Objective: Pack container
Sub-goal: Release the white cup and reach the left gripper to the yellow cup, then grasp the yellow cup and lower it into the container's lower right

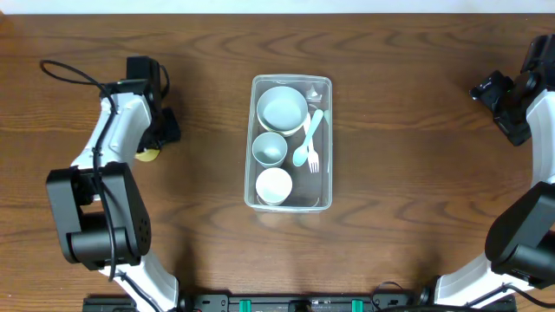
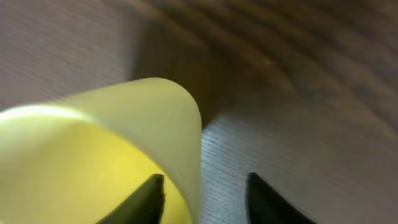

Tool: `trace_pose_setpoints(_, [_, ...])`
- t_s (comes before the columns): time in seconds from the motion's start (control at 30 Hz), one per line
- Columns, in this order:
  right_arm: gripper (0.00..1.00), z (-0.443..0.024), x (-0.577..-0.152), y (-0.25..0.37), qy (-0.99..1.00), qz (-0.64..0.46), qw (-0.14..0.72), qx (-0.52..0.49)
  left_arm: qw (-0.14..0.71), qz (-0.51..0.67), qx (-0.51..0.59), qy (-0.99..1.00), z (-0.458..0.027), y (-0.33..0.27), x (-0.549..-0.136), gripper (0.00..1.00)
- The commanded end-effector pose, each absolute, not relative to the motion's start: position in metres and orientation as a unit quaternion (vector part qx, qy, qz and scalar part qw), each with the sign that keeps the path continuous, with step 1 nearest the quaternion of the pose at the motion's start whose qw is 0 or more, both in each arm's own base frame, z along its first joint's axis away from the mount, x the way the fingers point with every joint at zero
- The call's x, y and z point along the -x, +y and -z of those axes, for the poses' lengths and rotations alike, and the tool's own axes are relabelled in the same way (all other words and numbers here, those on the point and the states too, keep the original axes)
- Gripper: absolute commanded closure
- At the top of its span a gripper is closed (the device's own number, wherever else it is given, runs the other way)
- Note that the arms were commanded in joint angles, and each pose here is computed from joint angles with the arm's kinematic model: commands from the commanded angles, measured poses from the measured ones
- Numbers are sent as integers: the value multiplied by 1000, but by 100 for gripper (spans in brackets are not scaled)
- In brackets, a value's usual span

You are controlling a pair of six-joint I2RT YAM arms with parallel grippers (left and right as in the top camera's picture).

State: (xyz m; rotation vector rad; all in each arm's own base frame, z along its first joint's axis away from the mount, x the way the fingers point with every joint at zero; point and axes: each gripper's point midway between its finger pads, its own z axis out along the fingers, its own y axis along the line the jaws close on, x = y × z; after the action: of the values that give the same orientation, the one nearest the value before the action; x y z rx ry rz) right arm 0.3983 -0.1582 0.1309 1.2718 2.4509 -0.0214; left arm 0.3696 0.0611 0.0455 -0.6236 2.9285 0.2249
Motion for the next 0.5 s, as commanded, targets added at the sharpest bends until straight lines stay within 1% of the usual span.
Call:
trace_pose_setpoints(0.0, [1,-133,-399,-163,867,14,193,-459,61,-76,213,972,-39,62,-367,76])
trace_pose_setpoints(0.07, [1,-133,-399,-163,867,14,193,-459,63,-76,214,972,-40,62,-367,92])
trace_pose_setpoints(0.1, [1,-133,-399,-163,867,14,193,-459,63,-76,214,972,-40,62,-367,94])
trace_pose_setpoints(0.3, [1,-133,-399,-163,867,14,193,-459,50,-69,212,973,-51,58,-361,94])
trace_pose_setpoints(0.47, [1,-133,-399,-163,867,14,193,-459,73,3,208,975,-89,33,-368,94])
